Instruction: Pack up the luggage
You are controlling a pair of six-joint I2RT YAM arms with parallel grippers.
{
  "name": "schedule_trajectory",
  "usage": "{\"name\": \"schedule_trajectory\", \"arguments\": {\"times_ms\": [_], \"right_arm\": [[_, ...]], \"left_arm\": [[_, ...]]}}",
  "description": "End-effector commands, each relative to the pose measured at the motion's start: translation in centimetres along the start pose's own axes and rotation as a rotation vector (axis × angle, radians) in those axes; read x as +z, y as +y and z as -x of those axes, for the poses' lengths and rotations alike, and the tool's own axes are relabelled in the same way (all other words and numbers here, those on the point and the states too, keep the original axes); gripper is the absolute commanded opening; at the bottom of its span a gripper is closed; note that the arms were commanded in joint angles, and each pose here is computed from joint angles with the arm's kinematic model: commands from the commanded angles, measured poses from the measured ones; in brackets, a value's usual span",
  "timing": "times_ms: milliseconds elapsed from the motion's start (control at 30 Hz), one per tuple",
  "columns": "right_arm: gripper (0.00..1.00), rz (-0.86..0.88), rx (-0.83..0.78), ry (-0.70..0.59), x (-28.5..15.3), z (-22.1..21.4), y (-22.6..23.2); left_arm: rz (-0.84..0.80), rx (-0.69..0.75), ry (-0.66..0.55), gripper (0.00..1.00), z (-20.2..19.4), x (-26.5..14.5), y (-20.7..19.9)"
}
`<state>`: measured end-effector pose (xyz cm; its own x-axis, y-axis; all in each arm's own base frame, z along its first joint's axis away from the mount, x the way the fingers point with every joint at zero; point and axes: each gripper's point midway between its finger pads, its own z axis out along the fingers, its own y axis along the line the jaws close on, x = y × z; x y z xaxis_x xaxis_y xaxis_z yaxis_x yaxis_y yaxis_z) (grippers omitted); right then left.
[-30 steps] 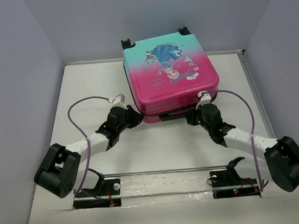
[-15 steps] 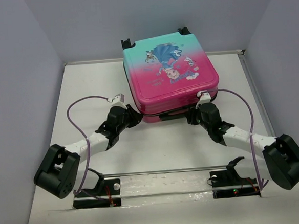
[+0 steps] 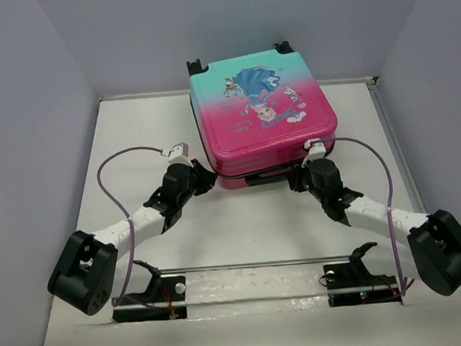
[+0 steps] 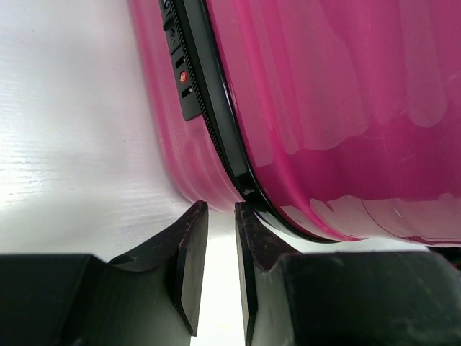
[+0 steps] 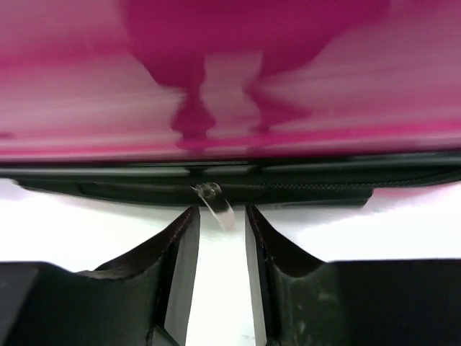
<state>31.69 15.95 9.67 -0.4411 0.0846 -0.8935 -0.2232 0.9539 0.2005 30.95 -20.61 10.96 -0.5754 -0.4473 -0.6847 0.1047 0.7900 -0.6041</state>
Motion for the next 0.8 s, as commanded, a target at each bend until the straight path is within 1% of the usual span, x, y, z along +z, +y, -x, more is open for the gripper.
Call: {"name": "schedule_trajectory", "arguments": {"times_ms": [0, 33, 200, 267, 300, 367, 600, 767], "right_arm": [[0.40, 0.057, 0.035, -0.321, -1.8, 9.7, 1.7], [0.42, 0.059, 0.034, -0.323, -1.8, 10.0, 1.8], [0.42, 0.052, 0.025, -0.309, -1.1, 9.6, 1.8], [0.41, 0.047, 0.025, -0.300, -0.6, 9.2, 1.7], [0.38, 0.047, 0.026, -0.299, -0.5, 9.2, 1.7], [0.36, 0.049, 0.034, -0.289, -0.3, 8.9, 1.7], [0.37, 0.026, 0.091, -0.265, -0.4, 7.1, 1.0], [0.36, 0.030, 0.087, -0.230, 0.1, 6.3, 1.2]], "left_arm": [[-0.039, 0.019, -0.090, 0.33, 2.9, 0.0, -2.1], [-0.036, 0.017, -0.089, 0.33, 2.9, 0.0, -2.0], [-0.037, 0.020, -0.096, 0.33, 3.1, -0.1, -2.1], [-0.038, 0.021, -0.097, 0.33, 3.1, -0.1, -2.1], [-0.039, 0.022, -0.098, 0.33, 3.2, -0.1, -2.2], [-0.037, 0.024, -0.098, 0.33, 3.2, -0.1, -2.1], [-0.034, 0.026, -0.092, 0.33, 3.1, 0.1, -2.1], [-0.033, 0.031, -0.099, 0.33, 3.3, 0.1, -2.1]]}}
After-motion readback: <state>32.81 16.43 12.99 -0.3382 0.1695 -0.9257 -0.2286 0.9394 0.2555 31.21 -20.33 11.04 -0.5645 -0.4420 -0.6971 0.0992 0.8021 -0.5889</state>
